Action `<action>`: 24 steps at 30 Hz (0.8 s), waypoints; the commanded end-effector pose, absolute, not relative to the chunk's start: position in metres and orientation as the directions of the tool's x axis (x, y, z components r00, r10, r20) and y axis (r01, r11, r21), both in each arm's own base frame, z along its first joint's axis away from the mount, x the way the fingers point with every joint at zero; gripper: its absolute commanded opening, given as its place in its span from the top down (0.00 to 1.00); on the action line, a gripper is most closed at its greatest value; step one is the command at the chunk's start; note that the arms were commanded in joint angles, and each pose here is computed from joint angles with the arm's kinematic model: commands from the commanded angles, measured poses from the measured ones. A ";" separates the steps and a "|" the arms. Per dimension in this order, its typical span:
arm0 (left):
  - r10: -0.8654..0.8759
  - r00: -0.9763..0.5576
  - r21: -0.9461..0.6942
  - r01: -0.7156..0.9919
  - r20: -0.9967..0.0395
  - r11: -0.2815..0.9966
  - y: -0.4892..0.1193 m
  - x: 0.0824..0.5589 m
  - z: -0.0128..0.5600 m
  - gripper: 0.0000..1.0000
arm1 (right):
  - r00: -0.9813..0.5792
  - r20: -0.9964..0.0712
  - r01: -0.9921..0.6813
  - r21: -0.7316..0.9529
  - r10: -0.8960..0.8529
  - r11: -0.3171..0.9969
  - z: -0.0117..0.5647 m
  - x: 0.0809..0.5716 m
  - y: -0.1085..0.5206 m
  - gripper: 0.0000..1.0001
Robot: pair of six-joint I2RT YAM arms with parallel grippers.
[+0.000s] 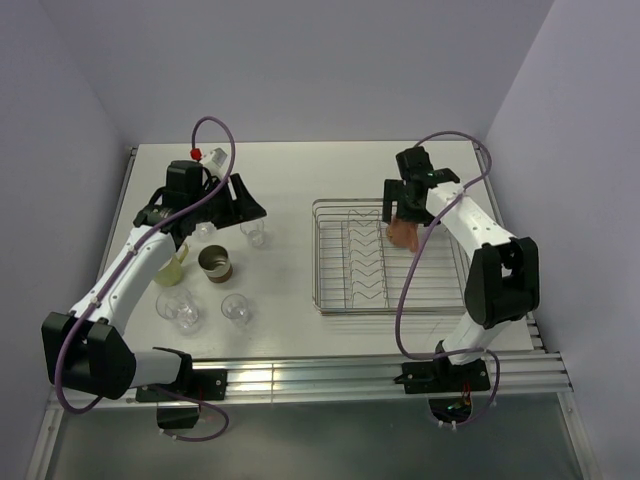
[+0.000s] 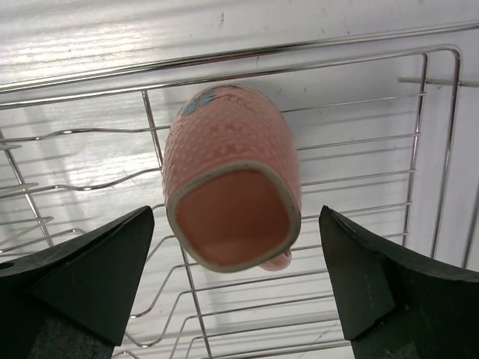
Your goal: Load the cups into the dish rack
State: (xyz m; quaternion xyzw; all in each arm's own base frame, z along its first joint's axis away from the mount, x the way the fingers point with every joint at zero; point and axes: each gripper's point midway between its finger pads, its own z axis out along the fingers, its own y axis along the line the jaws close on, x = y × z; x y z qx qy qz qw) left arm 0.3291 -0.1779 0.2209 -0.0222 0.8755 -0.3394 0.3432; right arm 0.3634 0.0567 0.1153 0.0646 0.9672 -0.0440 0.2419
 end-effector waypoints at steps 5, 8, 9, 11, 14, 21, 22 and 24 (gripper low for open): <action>-0.307 -0.709 -0.444 0.010 -0.635 0.896 -0.133 0.344 0.196 0.36 | -0.784 -0.607 0.179 -0.016 0.133 0.984 0.176 0.365 0.052 0.01; -0.319 -0.694 -0.379 -0.072 -0.645 0.923 -0.114 0.344 0.188 0.37 | -0.756 -0.639 0.183 0.002 0.142 0.983 0.193 0.361 0.051 0.01; -0.317 -0.704 -0.354 -0.099 -0.636 0.930 -0.109 0.340 0.182 0.38 | -0.747 -0.649 0.184 0.008 0.145 0.983 0.198 0.361 0.051 0.01; -0.321 -0.695 -0.296 -0.161 -0.643 0.942 -0.094 0.338 0.176 0.41 | -0.720 -0.677 0.176 0.038 0.154 0.984 0.212 0.358 0.053 0.02; -0.322 -0.709 -0.239 -0.218 -0.627 0.946 -0.081 0.329 0.163 0.42 | -0.686 -0.709 0.154 0.082 0.166 0.985 0.227 0.356 0.058 0.04; -0.317 -0.749 -0.185 -0.257 -0.582 0.948 -0.072 0.314 0.138 0.46 | -0.664 -0.729 0.126 0.108 0.165 0.986 0.235 0.350 0.062 0.07; -0.314 -0.758 -0.171 -0.264 -0.572 0.949 -0.070 0.312 0.132 0.46 | -0.663 -0.731 0.123 0.111 0.165 0.986 0.235 0.349 0.062 0.07; -0.309 -0.770 -0.154 -0.270 -0.558 0.951 -0.068 0.309 0.124 0.48 | -0.662 -0.731 0.121 0.114 0.165 0.986 0.234 0.349 0.062 0.08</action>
